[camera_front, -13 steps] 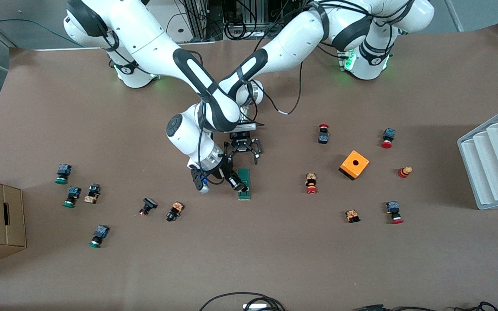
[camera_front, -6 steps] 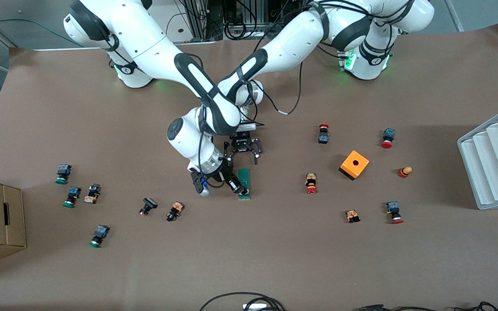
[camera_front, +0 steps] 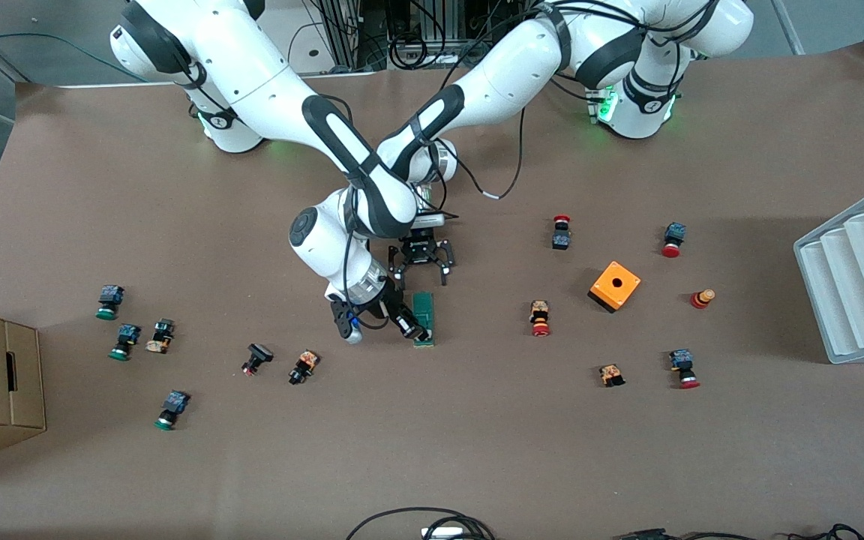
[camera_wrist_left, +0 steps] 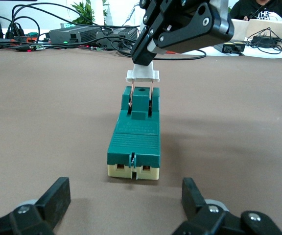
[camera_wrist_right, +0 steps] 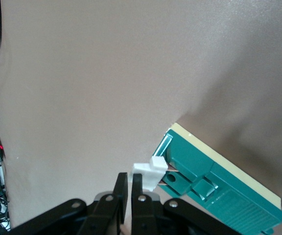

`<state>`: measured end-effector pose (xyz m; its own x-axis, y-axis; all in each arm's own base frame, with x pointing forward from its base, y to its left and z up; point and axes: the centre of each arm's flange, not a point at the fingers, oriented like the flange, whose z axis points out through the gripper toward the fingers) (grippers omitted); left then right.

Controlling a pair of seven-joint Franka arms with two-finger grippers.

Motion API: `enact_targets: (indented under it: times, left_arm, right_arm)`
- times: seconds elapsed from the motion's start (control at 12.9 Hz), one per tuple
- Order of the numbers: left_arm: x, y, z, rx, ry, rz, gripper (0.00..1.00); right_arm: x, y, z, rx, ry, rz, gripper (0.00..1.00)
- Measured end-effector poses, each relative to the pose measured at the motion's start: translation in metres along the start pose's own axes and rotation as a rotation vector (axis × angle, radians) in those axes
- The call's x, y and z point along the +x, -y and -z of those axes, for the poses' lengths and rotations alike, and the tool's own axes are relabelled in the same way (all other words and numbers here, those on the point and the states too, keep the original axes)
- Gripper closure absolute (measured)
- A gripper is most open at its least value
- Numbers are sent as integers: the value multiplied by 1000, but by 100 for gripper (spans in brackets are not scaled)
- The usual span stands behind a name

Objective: Close load switch with both arms
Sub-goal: 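Push the white handle down toward the contacts with the right gripper, then press the handle fully into the contacts with the right gripper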

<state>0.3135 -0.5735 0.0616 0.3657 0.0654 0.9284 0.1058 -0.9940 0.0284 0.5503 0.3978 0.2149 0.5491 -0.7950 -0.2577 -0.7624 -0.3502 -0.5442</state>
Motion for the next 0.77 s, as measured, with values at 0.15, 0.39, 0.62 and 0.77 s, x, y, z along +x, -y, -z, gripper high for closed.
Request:
enact_targets:
  times: [0.15,0.39,0.62,0.77]
  left_arm:
    - [0,0,0,0,0,0,0]
    - [0,0,0,0,-1,0,0]
    - [0,0,0,0,-1,0,0]
    - [0,0,0,0,-1,0,0]
  right_arm:
    - [1,0,0,1,0,2,90]
    - [1,1,0,2,-1,2,90]
    - [3,1,-2,3,-2,1,90]
    - [4,1,-4,2,-3,0,90]
